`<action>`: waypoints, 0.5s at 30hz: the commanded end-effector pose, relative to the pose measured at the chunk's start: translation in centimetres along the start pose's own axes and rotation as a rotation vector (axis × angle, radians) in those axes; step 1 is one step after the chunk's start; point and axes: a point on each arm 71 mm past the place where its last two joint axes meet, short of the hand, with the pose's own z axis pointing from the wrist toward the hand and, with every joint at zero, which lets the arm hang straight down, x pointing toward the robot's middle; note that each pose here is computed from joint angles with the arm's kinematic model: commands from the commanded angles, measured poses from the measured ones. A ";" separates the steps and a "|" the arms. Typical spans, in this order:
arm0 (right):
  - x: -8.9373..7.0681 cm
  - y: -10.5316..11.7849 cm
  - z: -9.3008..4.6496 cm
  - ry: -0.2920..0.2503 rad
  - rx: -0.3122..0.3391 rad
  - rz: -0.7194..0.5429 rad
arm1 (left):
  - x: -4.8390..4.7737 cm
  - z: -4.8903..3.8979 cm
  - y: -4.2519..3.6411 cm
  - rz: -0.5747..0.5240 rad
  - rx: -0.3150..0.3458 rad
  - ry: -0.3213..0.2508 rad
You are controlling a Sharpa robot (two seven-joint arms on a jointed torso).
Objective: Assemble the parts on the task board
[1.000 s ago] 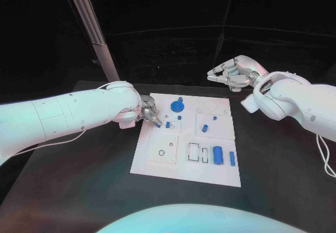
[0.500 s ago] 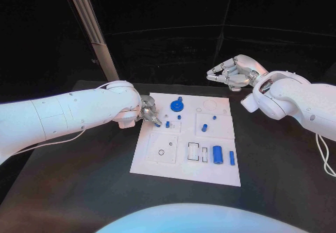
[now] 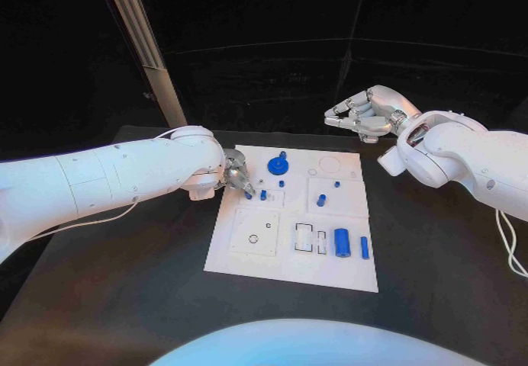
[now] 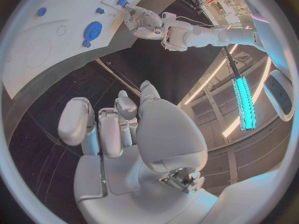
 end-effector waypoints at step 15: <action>0.1 0.3 0.1 0.006 -0.014 0.001 | 0.31 0.50 0.20 0.026 -0.033 0.045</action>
